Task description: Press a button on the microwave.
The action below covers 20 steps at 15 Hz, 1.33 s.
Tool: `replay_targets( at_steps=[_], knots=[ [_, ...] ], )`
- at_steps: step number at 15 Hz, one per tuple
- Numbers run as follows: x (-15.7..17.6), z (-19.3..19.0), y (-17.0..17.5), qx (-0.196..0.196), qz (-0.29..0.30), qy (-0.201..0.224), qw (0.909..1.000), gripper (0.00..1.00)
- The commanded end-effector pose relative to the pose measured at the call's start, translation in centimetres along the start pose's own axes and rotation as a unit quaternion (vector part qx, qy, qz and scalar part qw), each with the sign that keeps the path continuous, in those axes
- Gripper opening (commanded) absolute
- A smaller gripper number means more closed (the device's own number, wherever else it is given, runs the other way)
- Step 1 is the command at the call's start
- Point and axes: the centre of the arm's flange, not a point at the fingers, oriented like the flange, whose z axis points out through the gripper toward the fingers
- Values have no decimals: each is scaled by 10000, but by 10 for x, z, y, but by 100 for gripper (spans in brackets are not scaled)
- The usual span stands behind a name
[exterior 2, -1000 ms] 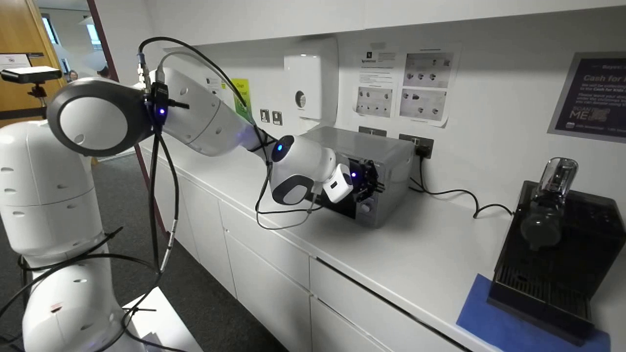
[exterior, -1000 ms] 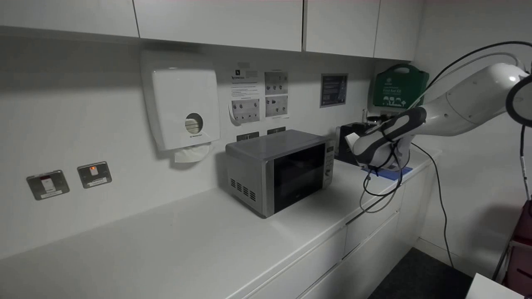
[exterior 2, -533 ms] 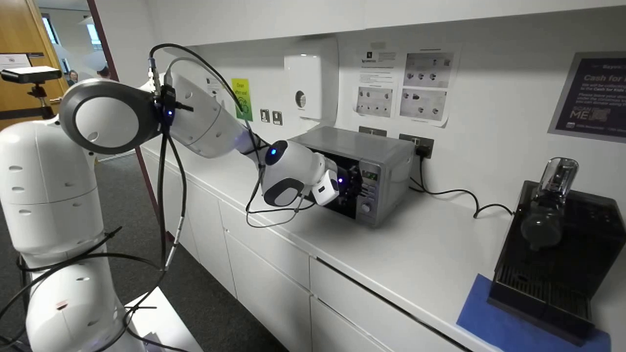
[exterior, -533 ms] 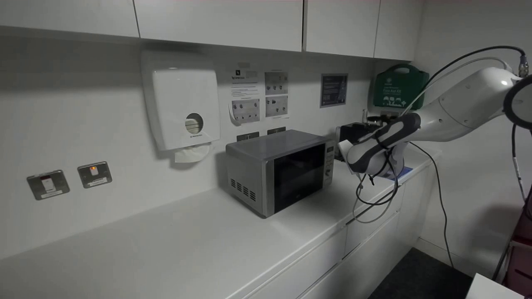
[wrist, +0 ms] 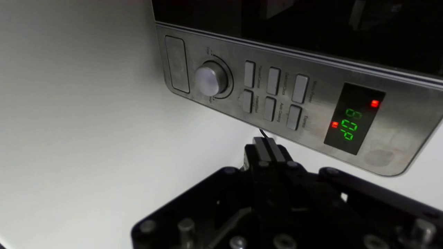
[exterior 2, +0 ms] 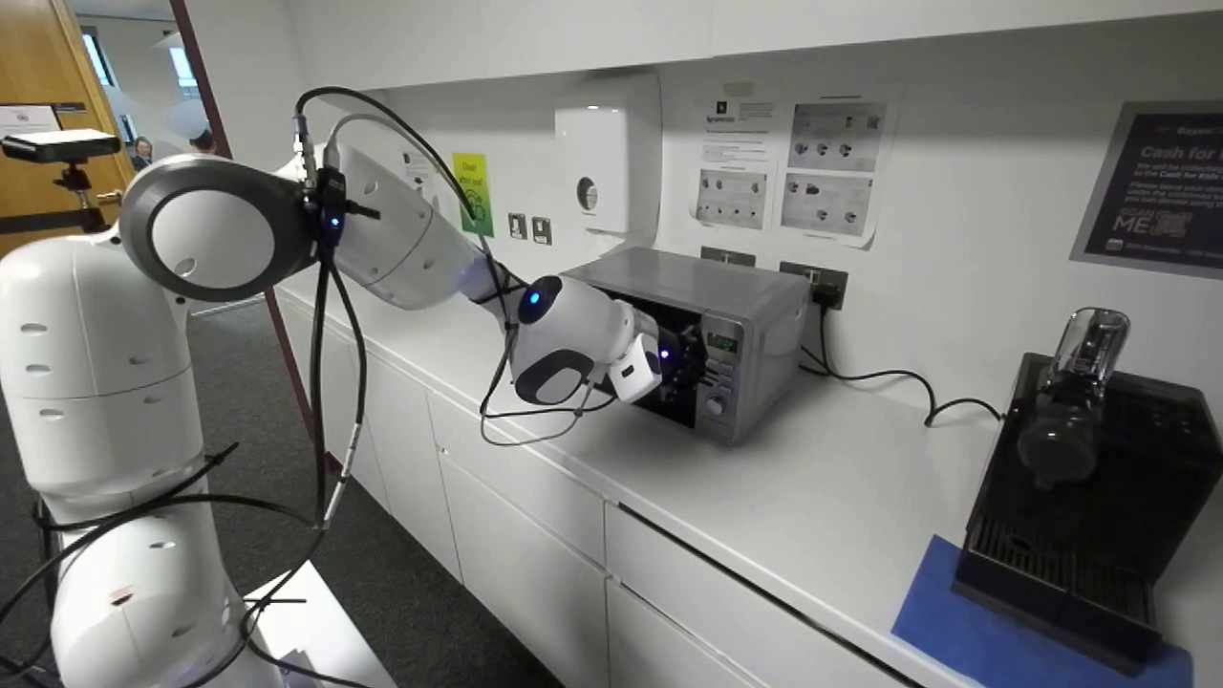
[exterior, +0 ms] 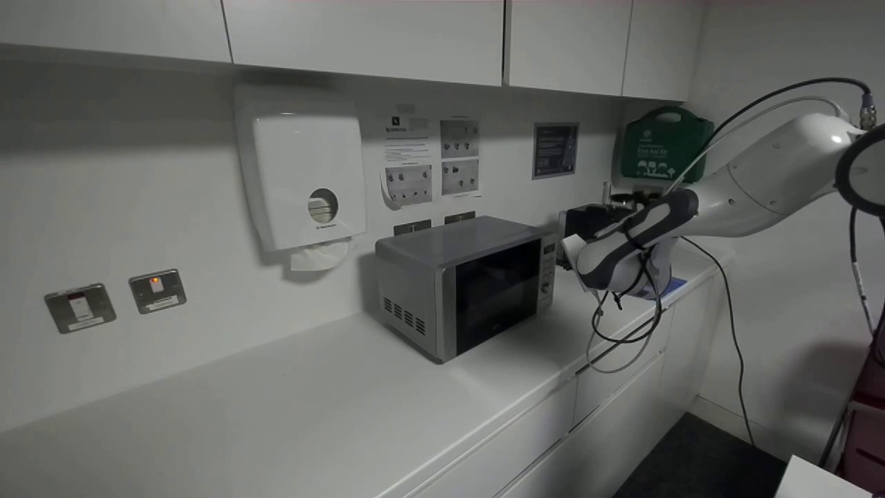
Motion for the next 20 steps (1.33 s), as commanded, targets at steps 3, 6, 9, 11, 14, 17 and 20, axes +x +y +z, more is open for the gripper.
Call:
replay_targets(
  at_steps=[3, 6, 9, 11, 14, 17, 20],
  knots=[
    [0, 0, 0, 0, 0, 0, 10000, 0],
    [0, 0, 0, 0, 0, 0, 10000, 0],
    [-3, 2, 1, -5, -8, -34, 10000, 0],
    [-6, 3, 2, 0, -35, -49, 10000, 0],
    [-8, 5, 2, 23, -73, -65, 9999, 0],
    [-8, 5, 0, 109, -91, -61, 9999, 0],
    [-4, 2, -9, 275, -81, 5, 9996, 0]
  ],
)
